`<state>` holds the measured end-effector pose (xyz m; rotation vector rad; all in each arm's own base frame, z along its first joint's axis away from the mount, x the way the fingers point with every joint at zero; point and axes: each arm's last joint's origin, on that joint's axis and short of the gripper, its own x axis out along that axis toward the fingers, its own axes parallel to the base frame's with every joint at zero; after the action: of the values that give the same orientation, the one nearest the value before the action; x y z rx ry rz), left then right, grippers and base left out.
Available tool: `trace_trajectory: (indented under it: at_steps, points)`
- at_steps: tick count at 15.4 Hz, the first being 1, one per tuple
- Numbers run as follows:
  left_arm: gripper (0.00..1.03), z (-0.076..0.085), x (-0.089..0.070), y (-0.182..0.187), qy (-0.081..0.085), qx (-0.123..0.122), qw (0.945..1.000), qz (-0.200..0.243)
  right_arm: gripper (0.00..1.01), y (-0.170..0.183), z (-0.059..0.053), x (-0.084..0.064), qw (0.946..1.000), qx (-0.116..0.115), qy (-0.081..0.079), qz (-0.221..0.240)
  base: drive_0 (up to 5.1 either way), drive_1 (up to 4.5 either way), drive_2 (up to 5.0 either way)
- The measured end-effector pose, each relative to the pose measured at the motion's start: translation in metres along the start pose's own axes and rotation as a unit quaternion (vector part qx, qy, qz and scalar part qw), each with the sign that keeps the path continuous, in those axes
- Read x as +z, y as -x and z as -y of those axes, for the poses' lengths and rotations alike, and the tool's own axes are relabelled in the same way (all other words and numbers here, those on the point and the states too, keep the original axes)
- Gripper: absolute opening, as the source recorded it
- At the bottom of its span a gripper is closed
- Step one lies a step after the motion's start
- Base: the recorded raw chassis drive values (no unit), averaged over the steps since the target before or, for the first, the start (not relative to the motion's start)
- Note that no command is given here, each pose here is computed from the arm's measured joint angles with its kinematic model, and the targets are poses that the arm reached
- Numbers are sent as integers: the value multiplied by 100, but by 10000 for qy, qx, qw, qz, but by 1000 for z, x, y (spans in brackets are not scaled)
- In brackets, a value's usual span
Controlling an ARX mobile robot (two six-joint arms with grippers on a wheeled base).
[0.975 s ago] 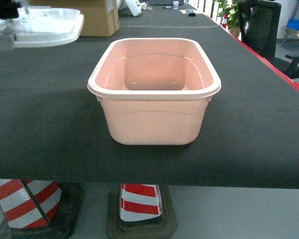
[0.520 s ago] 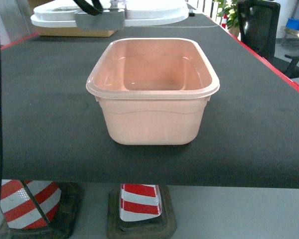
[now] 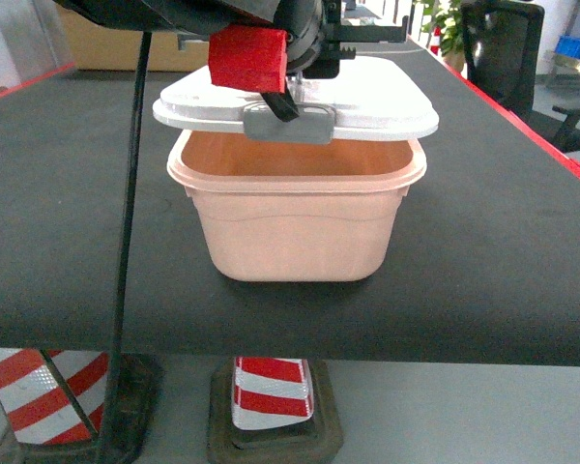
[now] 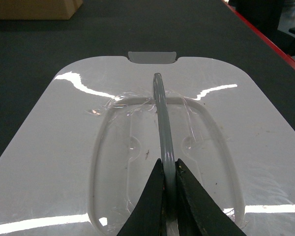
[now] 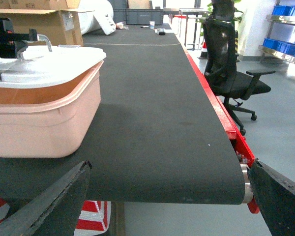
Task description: Pick capacitor and pack into box
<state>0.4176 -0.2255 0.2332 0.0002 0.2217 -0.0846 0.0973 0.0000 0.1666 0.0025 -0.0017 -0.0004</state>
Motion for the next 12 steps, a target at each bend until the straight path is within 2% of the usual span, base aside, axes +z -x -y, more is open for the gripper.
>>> trace_trajectory:
  at_steps: [5,7,8,10,11,12]
  points:
    - [2,11,-16,-3,-3,226,9997,-45,98,0,0,0,10000,0,0,0,0,0,0]
    - [2,16,-25,-5,-39,214,9996,-158,98,0,0,0,10000,0,0,0,0,0,0]
    - [7,19,-30,-7,-43,172,9997,-160,98,0,0,0,10000,0,0,0,0,0,0]
    - [30,19,-28,-8,19,188,9998,37,98,0,0,0,10000,0,0,0,0,0,0]
    - [41,18,-25,-8,83,181,9997,149,98,0,0,0,10000,0,0,0,0,0,0]
    - [53,14,-21,-6,225,75,9989,414,98,0,0,0,10000,0,0,0,0,0,0]
